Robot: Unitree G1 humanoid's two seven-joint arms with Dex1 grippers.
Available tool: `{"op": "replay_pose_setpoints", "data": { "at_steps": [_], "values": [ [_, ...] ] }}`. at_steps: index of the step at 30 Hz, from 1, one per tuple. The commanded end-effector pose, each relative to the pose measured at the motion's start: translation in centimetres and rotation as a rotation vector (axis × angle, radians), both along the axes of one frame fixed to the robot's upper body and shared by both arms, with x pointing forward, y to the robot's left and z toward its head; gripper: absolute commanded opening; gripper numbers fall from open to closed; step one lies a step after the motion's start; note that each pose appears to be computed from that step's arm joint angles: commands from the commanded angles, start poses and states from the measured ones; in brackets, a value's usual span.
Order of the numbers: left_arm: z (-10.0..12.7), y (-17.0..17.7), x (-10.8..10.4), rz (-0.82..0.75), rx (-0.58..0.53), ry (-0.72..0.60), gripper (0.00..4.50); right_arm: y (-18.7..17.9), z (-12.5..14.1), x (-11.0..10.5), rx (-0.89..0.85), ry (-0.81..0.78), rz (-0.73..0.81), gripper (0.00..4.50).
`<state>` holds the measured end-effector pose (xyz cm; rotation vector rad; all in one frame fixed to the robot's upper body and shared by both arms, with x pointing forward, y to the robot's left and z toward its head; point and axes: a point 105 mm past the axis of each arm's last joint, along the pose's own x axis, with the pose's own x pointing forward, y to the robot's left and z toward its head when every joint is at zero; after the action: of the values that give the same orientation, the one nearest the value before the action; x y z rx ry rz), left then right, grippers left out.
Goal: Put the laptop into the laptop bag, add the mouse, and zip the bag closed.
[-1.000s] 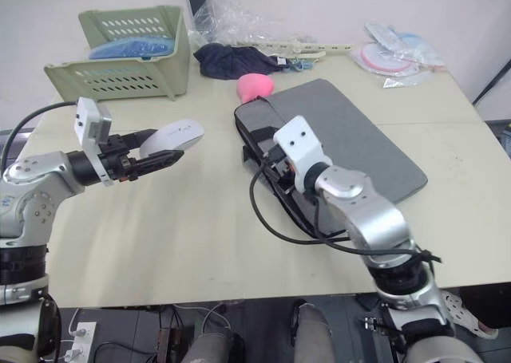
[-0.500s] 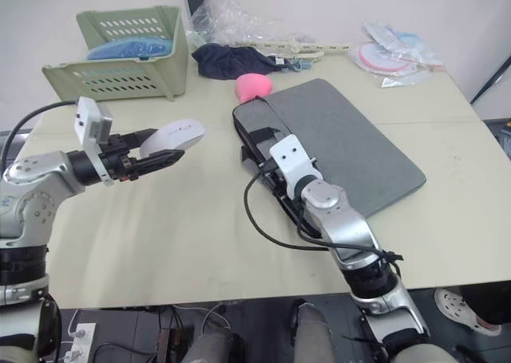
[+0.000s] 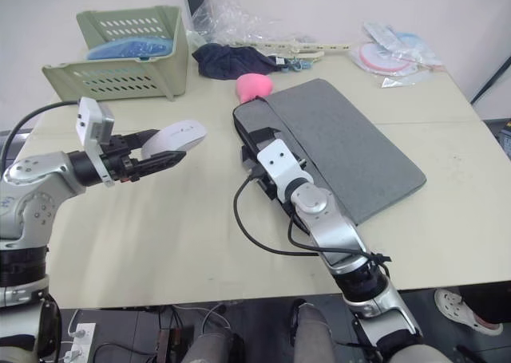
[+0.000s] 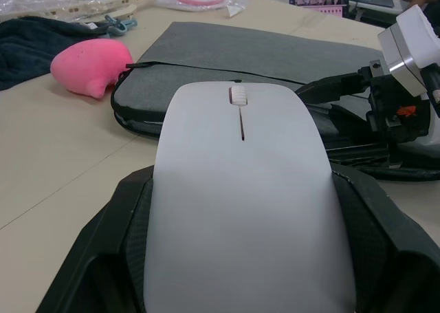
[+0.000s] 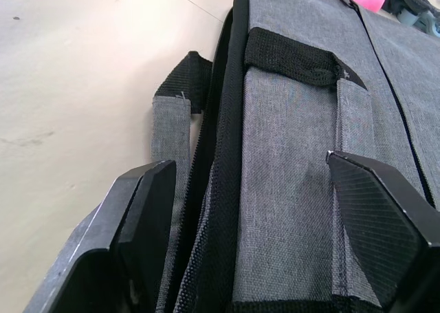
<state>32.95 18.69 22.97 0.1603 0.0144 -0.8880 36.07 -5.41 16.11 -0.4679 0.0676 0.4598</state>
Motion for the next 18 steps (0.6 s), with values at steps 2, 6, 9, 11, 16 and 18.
{"op": "replay_pose_setpoints", "data": {
  "at_steps": [2,6,9,11,16,18],
  "values": [
    [0.72,-0.51,-0.35,-0.018,-0.004,-0.038,2.83,-0.72,0.48,0.24,0.011,-0.019,-0.025,3.06],
    [0.70,-0.59,-0.32,-0.017,-0.008,-0.037,2.83,-1.00,0.35,0.33,0.005,-0.017,-0.036,1.01],
    [0.66,-0.67,-0.30,-0.017,-0.008,-0.038,2.83,-1.10,0.37,0.35,0.003,-0.018,-0.041,0.05],
    [0.64,-0.74,-0.29,-0.017,-0.008,-0.038,2.83,-1.12,0.40,0.35,0.001,-0.019,-0.042,0.05],
    [0.57,-0.79,-0.21,-0.013,-0.007,-0.038,2.83,-1.17,0.62,0.31,0.007,-0.020,-0.043,0.05],
    [0.56,-0.89,-0.21,-0.015,-0.008,-0.037,2.83,-1.06,0.93,0.23,0.017,-0.019,-0.037,0.05]
  ]
}}
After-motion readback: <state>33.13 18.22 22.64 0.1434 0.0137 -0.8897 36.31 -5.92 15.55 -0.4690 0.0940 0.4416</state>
